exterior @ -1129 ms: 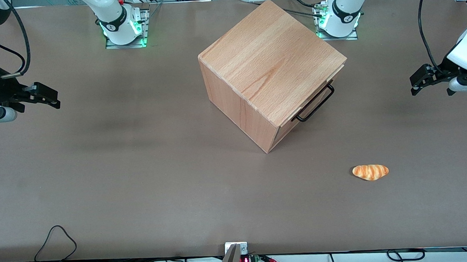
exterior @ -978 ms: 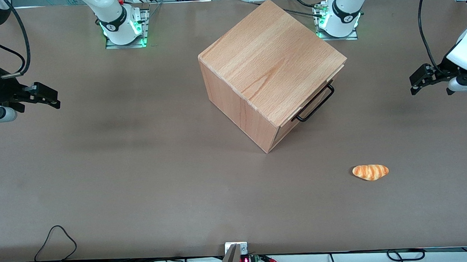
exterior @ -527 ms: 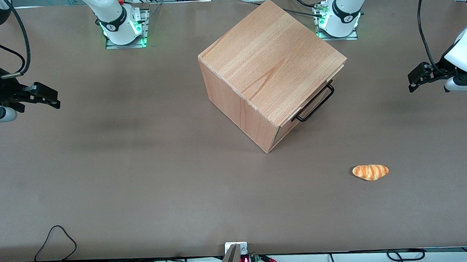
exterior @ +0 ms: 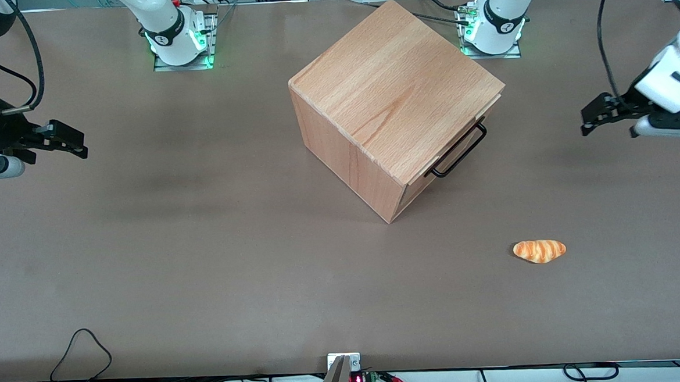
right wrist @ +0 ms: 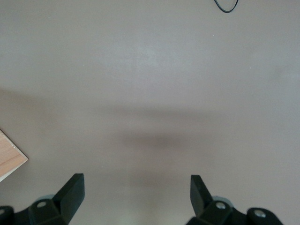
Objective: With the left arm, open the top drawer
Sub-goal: 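Lift the left gripper from rest and swing it toward the drawer handle, then move the open left gripper onto the black drawer handle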
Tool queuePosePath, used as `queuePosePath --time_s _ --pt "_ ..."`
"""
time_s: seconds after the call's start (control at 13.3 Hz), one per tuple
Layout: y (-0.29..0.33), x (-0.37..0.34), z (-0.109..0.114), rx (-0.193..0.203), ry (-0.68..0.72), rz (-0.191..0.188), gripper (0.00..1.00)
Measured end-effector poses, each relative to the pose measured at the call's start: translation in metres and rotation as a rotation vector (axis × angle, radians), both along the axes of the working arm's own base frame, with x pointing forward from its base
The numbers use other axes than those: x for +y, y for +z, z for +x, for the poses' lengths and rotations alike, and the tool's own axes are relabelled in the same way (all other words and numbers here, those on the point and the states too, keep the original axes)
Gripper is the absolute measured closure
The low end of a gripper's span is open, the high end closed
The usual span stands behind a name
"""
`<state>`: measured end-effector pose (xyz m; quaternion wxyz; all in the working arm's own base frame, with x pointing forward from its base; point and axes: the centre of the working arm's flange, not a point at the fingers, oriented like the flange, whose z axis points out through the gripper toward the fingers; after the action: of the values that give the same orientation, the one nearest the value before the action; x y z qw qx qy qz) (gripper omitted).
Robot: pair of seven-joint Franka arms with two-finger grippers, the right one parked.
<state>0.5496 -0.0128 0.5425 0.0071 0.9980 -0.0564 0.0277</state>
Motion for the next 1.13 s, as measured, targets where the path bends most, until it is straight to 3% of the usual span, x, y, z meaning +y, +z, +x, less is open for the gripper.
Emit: queuePosePath --time_s 0.23,0.68,1.13 --pt "-0.032 -0.05 0.014 0.018 -0.085 -0.018 0.0" --pt "-0.077 -0.134 0.017 0.04 -0.183 -0.142 0.0" --pt "-0.107 -0.152 0.009 0.029 -0.353 -0.174 0.0"
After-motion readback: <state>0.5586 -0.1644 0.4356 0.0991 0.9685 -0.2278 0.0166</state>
